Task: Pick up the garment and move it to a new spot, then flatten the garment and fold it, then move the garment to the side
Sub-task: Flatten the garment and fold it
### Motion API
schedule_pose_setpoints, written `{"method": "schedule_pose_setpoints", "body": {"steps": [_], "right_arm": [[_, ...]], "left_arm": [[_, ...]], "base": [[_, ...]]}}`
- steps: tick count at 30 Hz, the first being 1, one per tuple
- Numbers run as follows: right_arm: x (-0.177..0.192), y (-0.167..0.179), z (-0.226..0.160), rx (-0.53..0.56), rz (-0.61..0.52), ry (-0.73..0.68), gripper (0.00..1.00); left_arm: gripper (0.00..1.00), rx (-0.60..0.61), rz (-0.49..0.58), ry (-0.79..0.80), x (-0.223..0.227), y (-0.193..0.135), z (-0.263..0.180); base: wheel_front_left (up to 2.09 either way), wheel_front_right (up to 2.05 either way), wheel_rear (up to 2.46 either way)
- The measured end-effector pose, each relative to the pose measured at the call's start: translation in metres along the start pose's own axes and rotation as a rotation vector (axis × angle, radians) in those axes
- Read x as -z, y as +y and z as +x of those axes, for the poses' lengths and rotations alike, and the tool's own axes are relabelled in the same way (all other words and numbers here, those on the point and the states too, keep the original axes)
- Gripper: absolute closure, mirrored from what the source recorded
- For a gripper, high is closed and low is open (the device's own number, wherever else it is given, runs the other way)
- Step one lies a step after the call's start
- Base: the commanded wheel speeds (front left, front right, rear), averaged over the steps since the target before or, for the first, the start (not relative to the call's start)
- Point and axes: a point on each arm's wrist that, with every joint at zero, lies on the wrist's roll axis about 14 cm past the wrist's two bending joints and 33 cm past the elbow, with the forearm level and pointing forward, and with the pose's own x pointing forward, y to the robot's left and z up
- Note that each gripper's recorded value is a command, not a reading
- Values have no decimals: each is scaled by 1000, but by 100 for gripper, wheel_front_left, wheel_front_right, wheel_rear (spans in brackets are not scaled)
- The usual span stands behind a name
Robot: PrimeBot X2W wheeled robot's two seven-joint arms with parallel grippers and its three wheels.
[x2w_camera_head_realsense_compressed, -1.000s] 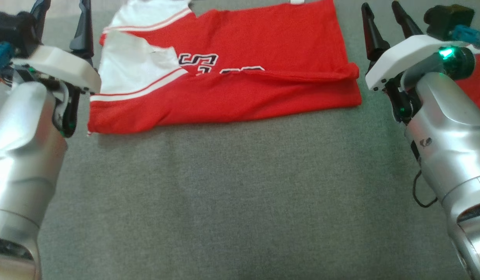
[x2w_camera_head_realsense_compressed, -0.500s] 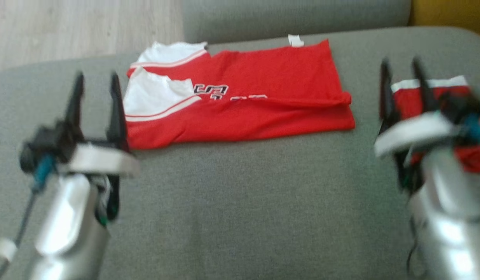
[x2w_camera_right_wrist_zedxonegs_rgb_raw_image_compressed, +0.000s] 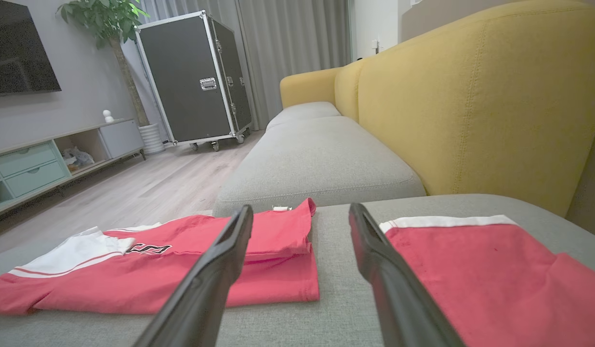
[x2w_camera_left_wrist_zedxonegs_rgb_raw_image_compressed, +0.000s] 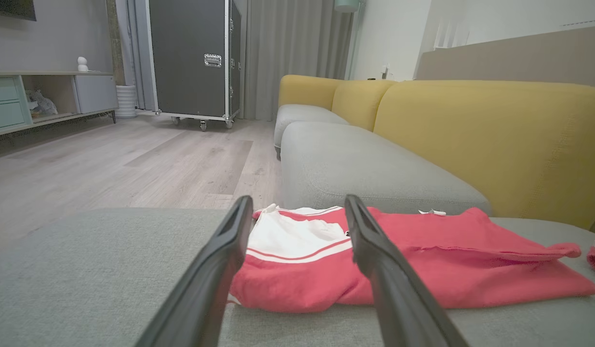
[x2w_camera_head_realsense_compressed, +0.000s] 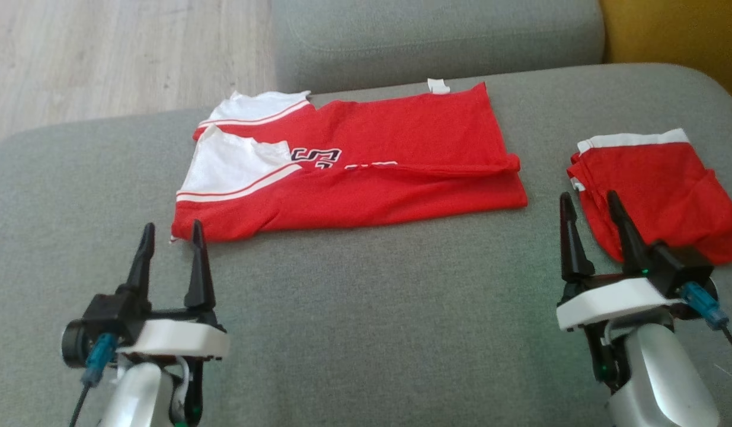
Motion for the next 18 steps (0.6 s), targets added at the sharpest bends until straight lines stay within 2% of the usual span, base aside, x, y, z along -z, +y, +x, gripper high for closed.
{"method": "schedule_pose_setpoints", "body": {"steps": [6,18], "right_arm": [[4,6,3,-20,3,8,0],[17,0,10,-6,25,36,0]], "left_arm": [[0,-11,18,52,17,6,11],[0,-73,67,310,85,29,43]], "base": [[0,0,0],[0,0,0]]}}
